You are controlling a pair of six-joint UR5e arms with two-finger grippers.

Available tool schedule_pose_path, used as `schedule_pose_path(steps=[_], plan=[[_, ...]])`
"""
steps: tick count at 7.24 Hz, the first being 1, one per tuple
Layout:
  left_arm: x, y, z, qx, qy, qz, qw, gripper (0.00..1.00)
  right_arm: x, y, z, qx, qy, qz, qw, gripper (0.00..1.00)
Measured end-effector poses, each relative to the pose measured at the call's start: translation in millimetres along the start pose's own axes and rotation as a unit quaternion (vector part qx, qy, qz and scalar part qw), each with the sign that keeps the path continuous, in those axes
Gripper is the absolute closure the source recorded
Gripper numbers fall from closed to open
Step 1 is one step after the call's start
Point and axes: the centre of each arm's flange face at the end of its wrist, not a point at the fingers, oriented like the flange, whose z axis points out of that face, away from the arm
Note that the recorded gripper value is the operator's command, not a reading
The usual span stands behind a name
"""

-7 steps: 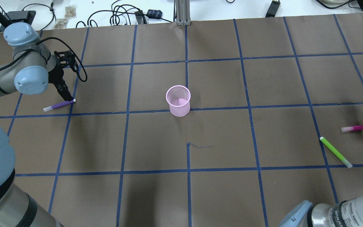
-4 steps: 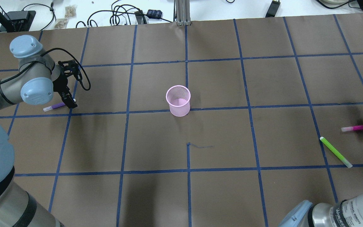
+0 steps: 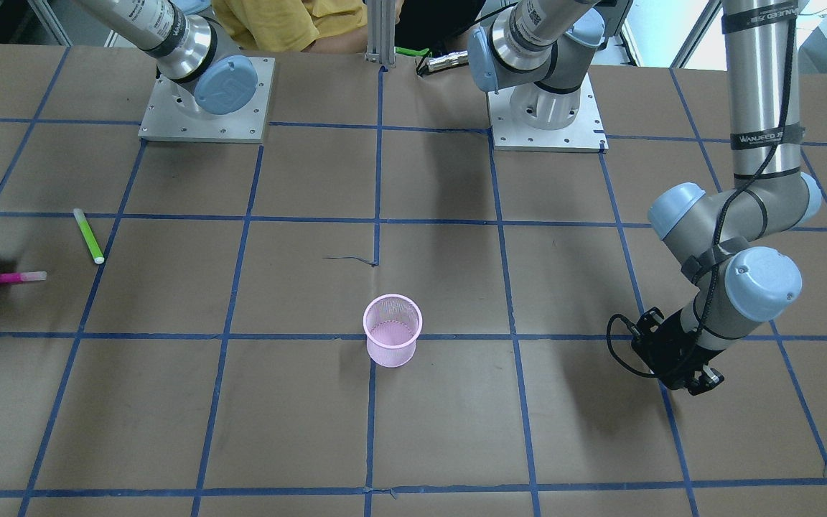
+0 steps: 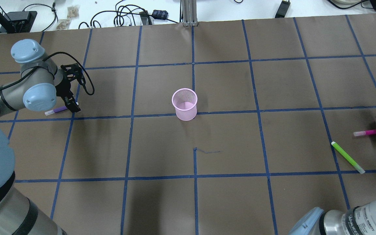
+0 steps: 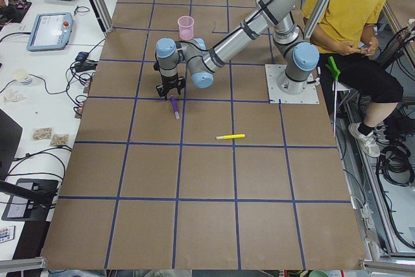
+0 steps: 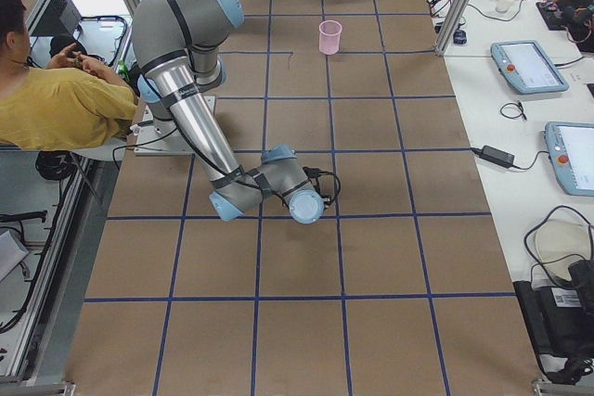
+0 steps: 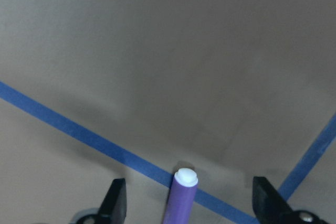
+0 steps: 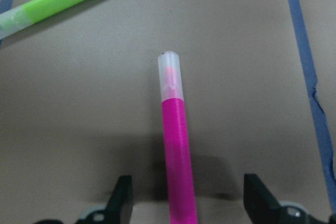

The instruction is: Insert purple and pink pens into pink cup

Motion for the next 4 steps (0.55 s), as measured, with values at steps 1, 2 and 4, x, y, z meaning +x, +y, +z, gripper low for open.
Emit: schedule_pose_path(steps=[1, 2, 4], plan=[[-0.5, -0.1, 2.5, -0.001, 0.002, 0.0, 1.0, 0.42, -0.1, 0.4, -0.3, -0.002, 0.0, -0.002, 1.0, 0.86], [-1.2, -0.3, 3.4, -0.001, 0.002, -0.001, 1.0, 0.57, 0.3, 0.8, -1.3, -0.006, 0.001, -0.004, 1.0, 0.93], [-2.4, -0.6, 3.9, -0.001, 0.002, -0.001, 1.0, 0.86, -0.2, 0.7, -4.2, -0.014, -0.002, -0.007, 0.9999, 0.95]])
